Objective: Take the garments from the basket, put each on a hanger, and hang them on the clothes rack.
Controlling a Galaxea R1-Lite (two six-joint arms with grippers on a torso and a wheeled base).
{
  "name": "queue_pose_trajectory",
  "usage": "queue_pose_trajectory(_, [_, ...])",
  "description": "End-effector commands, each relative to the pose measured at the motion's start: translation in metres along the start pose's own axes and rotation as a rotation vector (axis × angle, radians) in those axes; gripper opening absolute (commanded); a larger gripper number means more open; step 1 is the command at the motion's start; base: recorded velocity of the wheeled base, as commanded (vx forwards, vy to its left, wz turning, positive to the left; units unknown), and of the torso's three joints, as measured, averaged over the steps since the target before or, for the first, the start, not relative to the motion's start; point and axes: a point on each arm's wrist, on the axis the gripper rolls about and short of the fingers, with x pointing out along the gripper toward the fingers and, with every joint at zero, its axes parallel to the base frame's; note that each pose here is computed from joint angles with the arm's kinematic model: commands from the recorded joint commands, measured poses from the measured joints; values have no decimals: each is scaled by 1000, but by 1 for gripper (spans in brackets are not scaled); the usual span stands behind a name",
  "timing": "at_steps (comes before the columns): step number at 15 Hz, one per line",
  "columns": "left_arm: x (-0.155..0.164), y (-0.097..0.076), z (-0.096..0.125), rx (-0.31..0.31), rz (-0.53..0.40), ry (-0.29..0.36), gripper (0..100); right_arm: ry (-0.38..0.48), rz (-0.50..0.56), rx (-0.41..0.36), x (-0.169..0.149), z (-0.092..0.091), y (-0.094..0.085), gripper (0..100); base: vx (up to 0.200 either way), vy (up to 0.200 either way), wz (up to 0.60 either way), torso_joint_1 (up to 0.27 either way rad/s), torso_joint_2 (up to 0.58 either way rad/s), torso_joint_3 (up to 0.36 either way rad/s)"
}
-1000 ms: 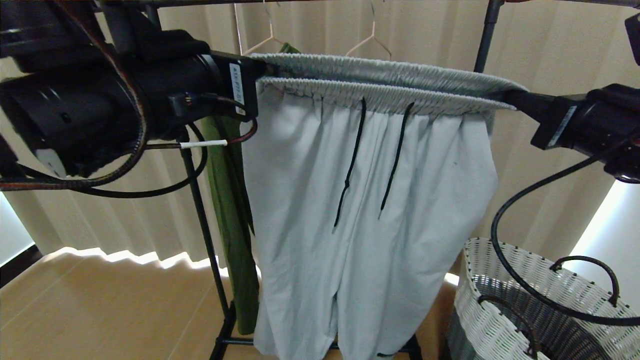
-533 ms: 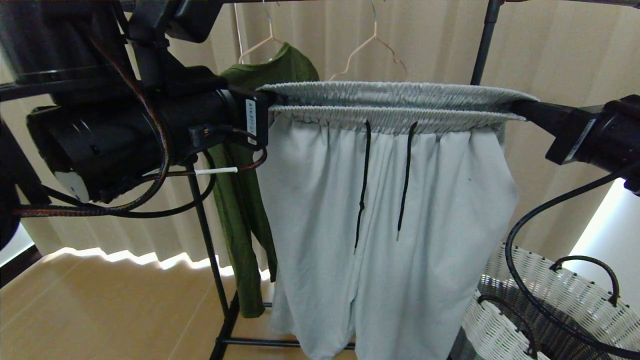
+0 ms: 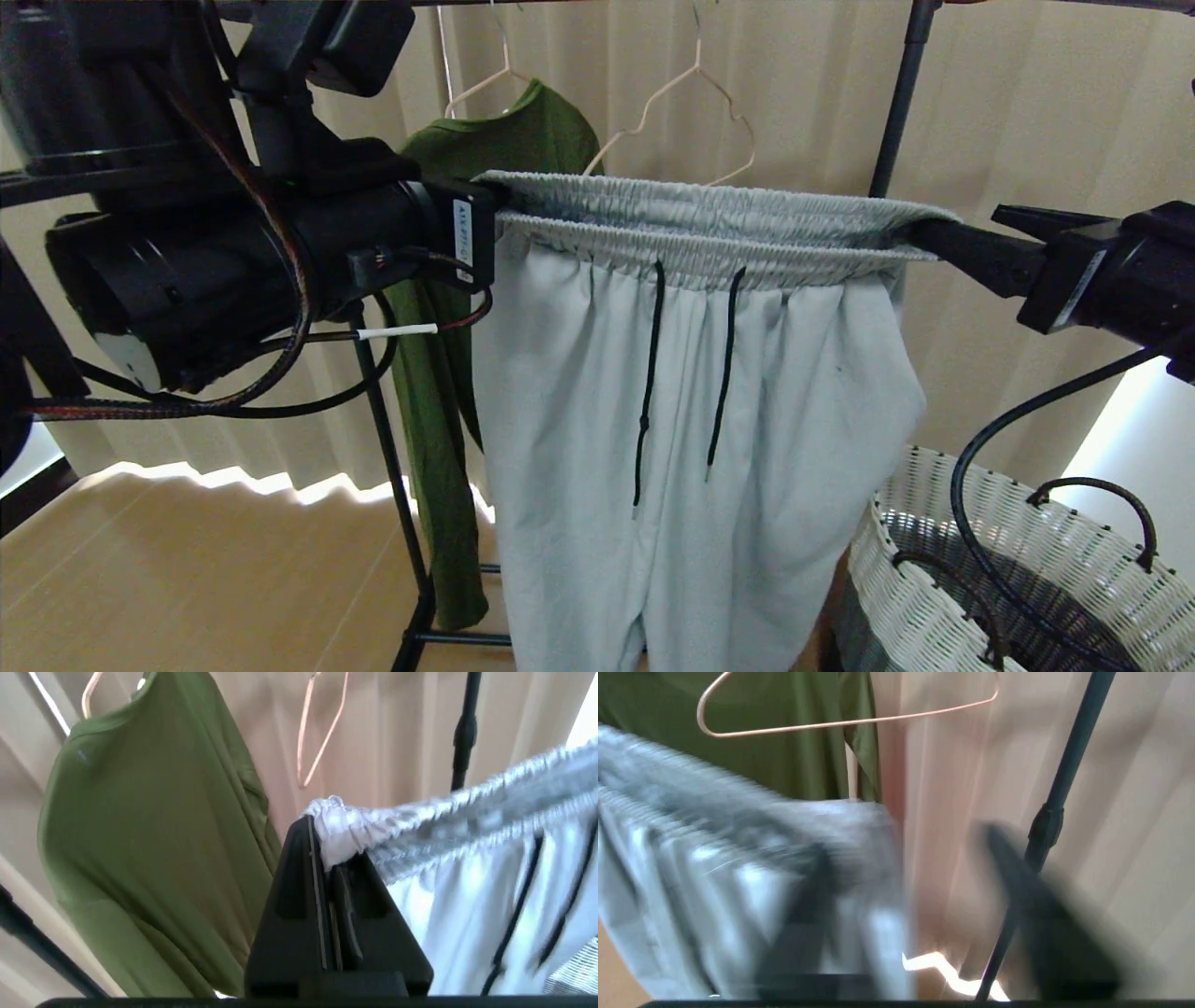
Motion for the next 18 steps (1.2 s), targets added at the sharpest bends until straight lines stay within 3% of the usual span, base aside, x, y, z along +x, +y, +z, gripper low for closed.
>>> queue_pose_trajectory(1, [-2, 1, -5, 2, 6, 17, 0, 19, 22, 3, -10, -10, 3, 100, 0, 0, 0, 0, 0, 0])
queue_pose_trajectory(6, [8, 7, -16, 5, 160, 74, 0, 9, 95, 13, -33, -14, 15, 100, 0, 0, 0, 0, 0, 0])
queue_pose_trajectory(11, [10, 11, -19, 7, 217, 89, 0, 6, 213, 14, -47, -17, 18, 100, 0, 0, 0, 0, 0, 0])
queue_pose_trajectory(15, [7, 11, -21, 12, 217, 98, 0, 34, 195, 2, -47, -24, 16, 100, 0, 0, 0, 0, 0, 0])
queue_pose_trajectory(18, [-13, 21, -24, 19, 240, 109, 0, 61, 118, -109, -45, -33, 2, 100, 0, 0, 0, 0, 0, 0])
